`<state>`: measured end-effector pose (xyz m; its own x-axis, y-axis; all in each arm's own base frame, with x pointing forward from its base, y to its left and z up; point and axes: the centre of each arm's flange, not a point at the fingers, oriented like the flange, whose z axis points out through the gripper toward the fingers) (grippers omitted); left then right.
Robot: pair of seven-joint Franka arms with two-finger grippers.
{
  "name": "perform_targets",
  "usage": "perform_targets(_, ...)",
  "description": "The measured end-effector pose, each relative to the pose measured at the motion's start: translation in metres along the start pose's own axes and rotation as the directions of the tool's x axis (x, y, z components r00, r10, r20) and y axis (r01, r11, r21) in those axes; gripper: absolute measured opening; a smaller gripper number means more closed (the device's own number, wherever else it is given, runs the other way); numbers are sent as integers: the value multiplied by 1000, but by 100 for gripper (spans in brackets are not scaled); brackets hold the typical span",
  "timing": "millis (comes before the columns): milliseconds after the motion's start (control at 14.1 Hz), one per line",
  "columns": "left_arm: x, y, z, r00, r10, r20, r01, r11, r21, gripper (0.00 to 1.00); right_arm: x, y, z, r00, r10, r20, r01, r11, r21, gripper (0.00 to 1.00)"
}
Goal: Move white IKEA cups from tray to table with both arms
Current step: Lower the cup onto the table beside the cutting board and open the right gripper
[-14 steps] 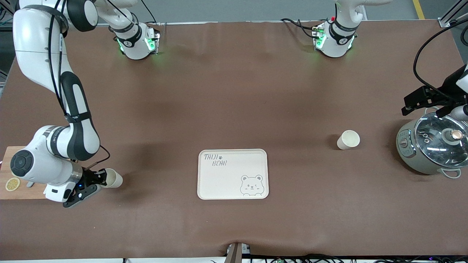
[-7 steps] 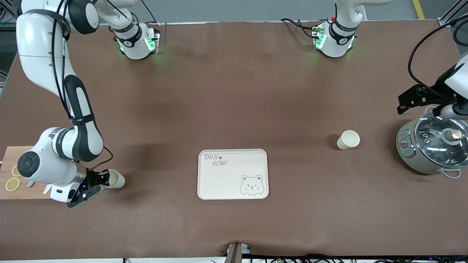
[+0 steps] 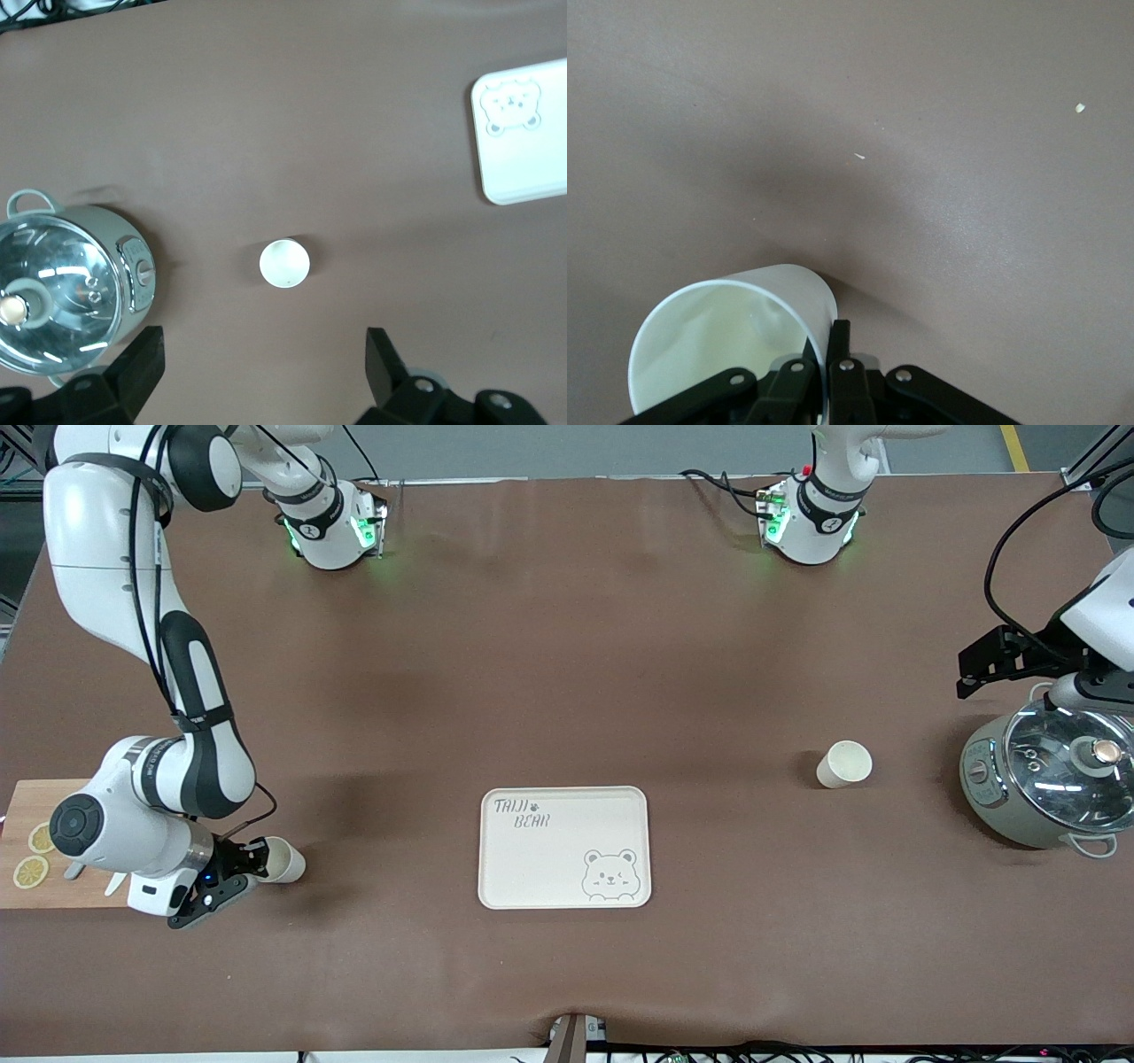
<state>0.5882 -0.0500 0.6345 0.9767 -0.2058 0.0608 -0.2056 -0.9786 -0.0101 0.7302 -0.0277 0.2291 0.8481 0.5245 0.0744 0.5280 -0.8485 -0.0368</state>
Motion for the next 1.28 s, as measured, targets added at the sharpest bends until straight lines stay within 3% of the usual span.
perform_targets(427, -1, 11, 4, 999, 34, 24, -34, 999, -5, 100, 1, 0, 0, 1000, -2, -7, 2, 1000, -5, 6)
perform_targets(1067, -1, 10, 7, 999, 32, 32, -32, 999, -5, 100, 1, 2, 0, 1000, 2, -13, -2, 1000, -10, 96)
perform_targets(1280, 0, 9, 11, 999, 31, 38, -31, 1000, -6, 100, 6, 5, -8, 1000, 0, -30, -1, 1000, -22, 100)
